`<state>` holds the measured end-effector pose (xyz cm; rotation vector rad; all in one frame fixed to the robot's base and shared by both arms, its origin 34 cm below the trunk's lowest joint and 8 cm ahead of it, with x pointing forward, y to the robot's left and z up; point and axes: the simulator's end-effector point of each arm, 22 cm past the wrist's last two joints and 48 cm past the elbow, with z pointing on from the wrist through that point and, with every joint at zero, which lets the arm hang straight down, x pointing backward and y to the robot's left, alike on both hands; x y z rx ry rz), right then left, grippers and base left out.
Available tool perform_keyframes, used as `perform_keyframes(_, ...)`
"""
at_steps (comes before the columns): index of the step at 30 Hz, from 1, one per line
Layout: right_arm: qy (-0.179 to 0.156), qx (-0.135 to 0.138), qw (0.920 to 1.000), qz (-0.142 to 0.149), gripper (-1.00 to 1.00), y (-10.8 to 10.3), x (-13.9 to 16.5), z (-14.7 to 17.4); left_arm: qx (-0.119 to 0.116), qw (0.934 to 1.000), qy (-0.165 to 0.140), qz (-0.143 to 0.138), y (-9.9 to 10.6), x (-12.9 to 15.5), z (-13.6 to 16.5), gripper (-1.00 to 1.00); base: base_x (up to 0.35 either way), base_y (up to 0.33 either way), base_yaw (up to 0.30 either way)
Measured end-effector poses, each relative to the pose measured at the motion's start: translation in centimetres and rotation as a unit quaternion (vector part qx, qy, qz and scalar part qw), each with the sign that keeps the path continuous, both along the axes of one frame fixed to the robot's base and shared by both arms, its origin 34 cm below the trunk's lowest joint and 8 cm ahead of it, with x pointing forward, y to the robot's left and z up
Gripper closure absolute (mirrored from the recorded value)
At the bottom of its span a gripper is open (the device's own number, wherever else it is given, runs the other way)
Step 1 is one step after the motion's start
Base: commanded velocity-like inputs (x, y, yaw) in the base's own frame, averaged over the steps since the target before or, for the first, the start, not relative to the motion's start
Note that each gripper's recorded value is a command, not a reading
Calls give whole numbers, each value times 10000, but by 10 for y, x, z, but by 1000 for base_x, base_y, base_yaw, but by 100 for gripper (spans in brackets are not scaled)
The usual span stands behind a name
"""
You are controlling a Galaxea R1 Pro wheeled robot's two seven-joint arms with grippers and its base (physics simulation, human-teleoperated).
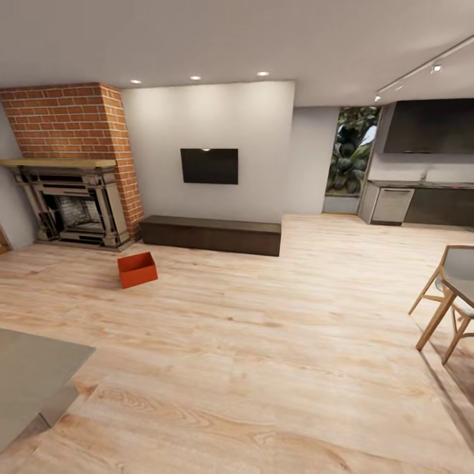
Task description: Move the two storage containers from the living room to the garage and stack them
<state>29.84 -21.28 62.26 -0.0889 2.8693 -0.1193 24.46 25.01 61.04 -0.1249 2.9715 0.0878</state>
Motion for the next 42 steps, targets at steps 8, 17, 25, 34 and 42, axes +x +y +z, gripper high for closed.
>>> perform_keyframes(8, 37, -74, 10000, -1, -100, -12, -5, -2, 2, 10000, -5, 6, 0, 0, 0, -100, 326, 0, 0)
perform_keyframes(17, 55, -102, 9999, 20, -100, -16, -9, -2, 7, 10000, -8, 12, 1, 0, 0, -100, 326, 0, 0)
perform_keyframes(25, 67, -101, 9999, 18, -100, -15, -9, -2, 14, 10000, -6, 15, 2, 0, 0, -100, 326, 0, 62)
perform_keyframes(34, 62, -107, 9999, 22, -100, -16, -9, -2, 15, 10000, -9, 15, 3, 0, 0, -100, 326, 0, 251)
perform_keyframes(42, 46, -108, 9999, 19, -100, -16, -8, -2, 7, 10000, -8, 12, 1, 0, 0, -100, 326, 0, 230)
